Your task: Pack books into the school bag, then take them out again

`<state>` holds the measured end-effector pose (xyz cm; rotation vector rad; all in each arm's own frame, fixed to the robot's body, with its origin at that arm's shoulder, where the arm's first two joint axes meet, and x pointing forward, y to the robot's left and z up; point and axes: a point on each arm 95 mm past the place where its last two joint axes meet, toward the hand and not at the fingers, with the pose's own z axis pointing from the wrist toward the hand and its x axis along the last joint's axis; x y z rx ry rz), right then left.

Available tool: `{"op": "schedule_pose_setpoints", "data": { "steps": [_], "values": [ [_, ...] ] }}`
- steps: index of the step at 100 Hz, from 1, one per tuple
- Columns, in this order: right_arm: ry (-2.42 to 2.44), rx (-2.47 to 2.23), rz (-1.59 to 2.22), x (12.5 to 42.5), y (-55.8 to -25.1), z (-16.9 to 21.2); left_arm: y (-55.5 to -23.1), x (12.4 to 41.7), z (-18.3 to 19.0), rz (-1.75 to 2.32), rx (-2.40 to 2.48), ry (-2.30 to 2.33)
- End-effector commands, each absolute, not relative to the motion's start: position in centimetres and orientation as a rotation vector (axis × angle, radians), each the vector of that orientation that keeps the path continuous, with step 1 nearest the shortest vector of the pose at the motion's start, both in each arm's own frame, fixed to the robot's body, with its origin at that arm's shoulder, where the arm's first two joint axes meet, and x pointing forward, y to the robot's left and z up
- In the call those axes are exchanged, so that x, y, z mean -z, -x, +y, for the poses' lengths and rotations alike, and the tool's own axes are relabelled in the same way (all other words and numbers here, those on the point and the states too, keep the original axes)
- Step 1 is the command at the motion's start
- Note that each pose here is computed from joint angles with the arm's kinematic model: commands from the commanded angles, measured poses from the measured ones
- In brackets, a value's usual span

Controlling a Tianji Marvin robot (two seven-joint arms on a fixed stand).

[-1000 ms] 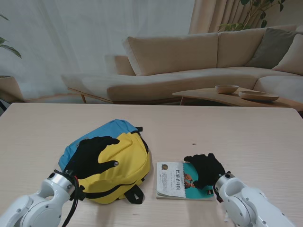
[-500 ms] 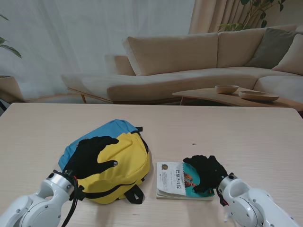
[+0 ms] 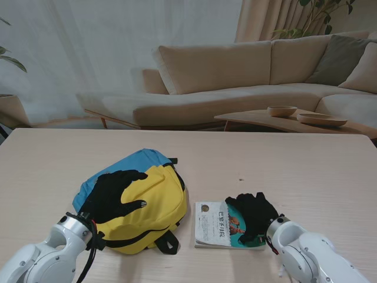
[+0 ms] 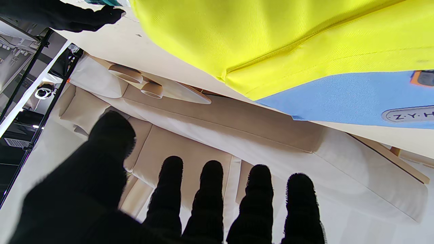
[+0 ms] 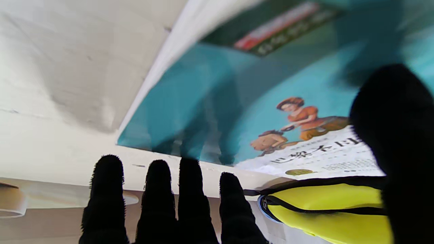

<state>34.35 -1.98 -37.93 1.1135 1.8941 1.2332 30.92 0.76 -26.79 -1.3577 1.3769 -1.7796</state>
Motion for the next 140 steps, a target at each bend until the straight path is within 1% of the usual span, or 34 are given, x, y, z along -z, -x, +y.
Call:
{"op": "schedule_pose_setpoints", "data": {
  "steps": [1,34,77,140],
  "values": [
    [-1.161,-1.173,1.951,40.2,-33.4,-2.3,-30.7,26.8,0.5,1.387,1.782,1.367],
    [-1.16,-1.161,1.951,41.1,-33.7,-1.9,-30.7,26.8,0.5,1.391,1.778,1.365],
    [-1.154,-1.201,1.918,41.0,-33.7,-1.9,-30.6,26.7,0.4,1.394,1.778,1.36],
    [-1.18,-1.229,1.863,42.4,-34.3,-1.2,-30.5,26.7,0.5,1.392,1.774,1.349]
  ]
}}
